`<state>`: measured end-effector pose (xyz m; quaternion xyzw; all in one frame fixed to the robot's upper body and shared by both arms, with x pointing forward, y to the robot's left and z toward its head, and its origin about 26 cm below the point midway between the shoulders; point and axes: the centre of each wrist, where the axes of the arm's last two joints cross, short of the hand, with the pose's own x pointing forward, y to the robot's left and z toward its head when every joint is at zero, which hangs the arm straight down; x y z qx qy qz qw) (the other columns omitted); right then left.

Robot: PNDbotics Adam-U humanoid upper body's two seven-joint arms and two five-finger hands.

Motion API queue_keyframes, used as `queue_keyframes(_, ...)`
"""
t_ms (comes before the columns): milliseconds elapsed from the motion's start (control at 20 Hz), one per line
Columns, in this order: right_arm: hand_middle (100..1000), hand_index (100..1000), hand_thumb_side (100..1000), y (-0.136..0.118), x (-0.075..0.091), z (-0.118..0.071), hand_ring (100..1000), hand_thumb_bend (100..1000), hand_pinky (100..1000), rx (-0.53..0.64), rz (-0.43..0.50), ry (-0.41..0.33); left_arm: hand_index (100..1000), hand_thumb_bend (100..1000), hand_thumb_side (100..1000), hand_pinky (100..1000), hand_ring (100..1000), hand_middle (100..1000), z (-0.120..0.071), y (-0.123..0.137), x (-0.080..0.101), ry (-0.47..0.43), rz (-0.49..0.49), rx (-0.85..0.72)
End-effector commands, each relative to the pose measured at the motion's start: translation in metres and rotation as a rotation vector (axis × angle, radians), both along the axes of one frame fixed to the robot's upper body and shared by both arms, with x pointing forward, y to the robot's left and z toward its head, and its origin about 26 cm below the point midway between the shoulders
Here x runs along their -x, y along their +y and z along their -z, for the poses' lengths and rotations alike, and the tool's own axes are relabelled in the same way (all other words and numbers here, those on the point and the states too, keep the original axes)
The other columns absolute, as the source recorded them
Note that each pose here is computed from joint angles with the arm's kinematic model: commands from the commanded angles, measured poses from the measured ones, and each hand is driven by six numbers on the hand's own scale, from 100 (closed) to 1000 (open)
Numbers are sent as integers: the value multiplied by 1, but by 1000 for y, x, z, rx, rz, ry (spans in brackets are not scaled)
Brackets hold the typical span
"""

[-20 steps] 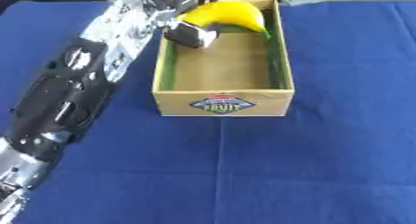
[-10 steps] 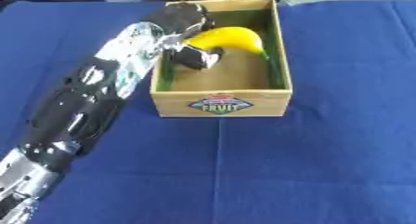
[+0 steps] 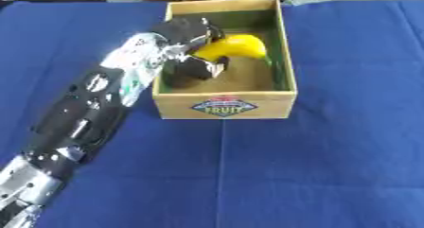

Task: Pick up objects on the table and place them in the box.

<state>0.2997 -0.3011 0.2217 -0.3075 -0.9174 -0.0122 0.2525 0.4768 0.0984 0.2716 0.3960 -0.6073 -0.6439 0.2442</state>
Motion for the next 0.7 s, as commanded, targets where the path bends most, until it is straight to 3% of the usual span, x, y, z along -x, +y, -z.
queue_keyframes(50, 745, 920, 1000, -1, 3, -9, 748, 100, 795, 12, -6, -27, 986, 276, 694, 640, 782, 761, -14, 1, 3, -52, -3, -24)
queue_keyframes(200, 745, 920, 1000, -1, 3, -9, 748, 100, 795, 11, -6, -27, 986, 276, 694, 640, 782, 761, -14, 1, 3, -57, -5, -30)
queue_keyframes(250, 744, 920, 1000, -1, 3, -8, 749, 100, 795, 10, -5, -25, 997, 403, 763, 658, 812, 796, -18, 3, 3, -69, -10, -25)
queue_keyframes(700, 744, 920, 1000, -3, 4, -6, 749, 100, 795, 9, 2, -19, 936, 345, 753, 620, 771, 752, -67, 20, 27, -284, 21, 152)
